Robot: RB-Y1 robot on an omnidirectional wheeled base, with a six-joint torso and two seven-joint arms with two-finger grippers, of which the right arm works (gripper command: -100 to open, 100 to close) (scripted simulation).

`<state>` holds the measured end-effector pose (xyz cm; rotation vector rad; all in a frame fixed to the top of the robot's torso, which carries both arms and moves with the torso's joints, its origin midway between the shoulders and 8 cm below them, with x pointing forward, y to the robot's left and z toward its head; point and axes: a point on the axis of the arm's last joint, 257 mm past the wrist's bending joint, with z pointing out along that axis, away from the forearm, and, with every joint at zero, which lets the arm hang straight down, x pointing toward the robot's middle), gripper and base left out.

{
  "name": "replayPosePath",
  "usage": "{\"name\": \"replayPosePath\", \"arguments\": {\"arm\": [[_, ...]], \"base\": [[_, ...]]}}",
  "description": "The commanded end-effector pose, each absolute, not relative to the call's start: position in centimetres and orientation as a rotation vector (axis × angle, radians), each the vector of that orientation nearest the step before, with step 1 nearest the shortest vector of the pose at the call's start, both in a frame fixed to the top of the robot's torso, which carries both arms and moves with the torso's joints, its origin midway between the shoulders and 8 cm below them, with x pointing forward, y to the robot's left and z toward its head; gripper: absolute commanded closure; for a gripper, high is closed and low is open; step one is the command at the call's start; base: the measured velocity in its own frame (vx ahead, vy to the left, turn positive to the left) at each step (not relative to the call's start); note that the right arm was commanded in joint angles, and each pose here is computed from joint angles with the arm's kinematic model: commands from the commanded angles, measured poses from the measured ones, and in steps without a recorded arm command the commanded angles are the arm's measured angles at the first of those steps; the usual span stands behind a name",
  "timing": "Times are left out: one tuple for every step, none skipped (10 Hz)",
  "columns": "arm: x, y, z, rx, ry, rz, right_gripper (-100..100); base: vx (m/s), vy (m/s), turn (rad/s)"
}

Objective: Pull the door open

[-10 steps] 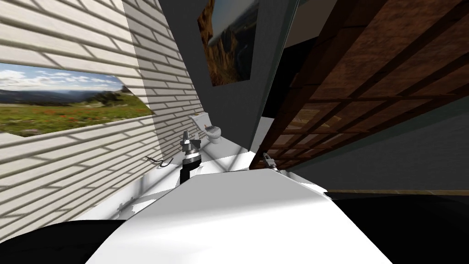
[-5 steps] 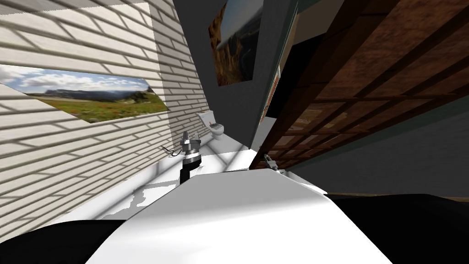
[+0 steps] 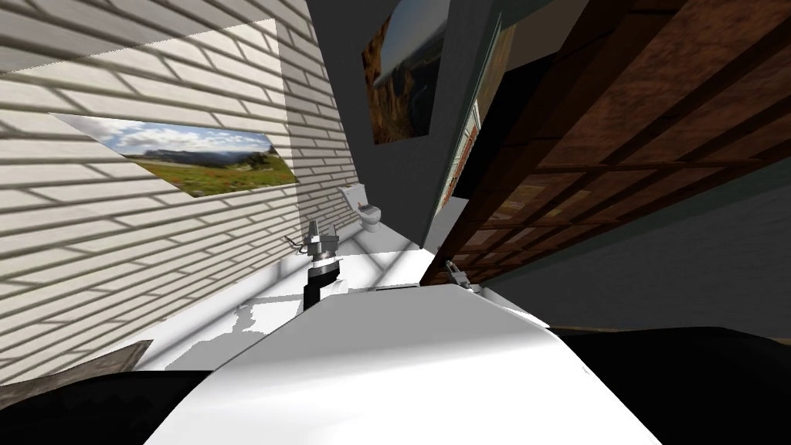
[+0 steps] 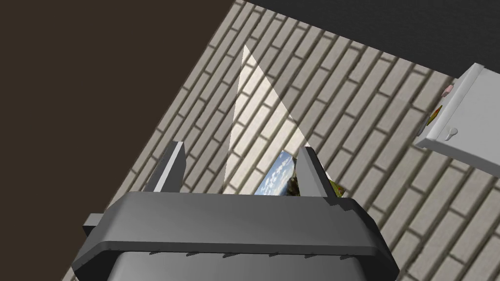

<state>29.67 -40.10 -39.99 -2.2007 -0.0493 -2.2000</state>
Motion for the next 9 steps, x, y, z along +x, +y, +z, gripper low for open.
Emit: {"name": "replayPosePath", "arguments": {"arm": [[29.35, -40.03, -40.10, -2.199, -0.056, -2.192, 100], [29.25, -40.05, -40.09, -2.196, -0.061, -2.191, 100], [29.15, -40.08, -40.08, -2.193, -0.066, -2.189, 100], [29.05, -40.11, -40.06, -2.190, -0.071, -2.187, 100], [28.95, -40.14, -40.04, -2.187, -0.075, -2.185, 100], [28.87, -40.16, -40.03, -2.185, -0.079, -2.184, 100], [28.77, -40.19, -40.01, -2.182, -0.084, -2.182, 100], [28.71, -40.20, -40.00, -2.181, -0.087, -2.181, 100], [28.86, -40.25, -40.02, -2.183, -0.085, -2.183, 100]], "base": [[-0.238, -0.043, 0.148], [-0.207, -0.020, 0.123], [-0.202, -0.049, 0.137], [-0.220, -0.085, 0.155], [-0.202, -0.062, 0.140], [-0.198, -0.051, 0.127], [-0.205, -0.044, 0.128], [-0.186, -0.064, 0.102], [-0.078, -0.031, 0.027]]}}
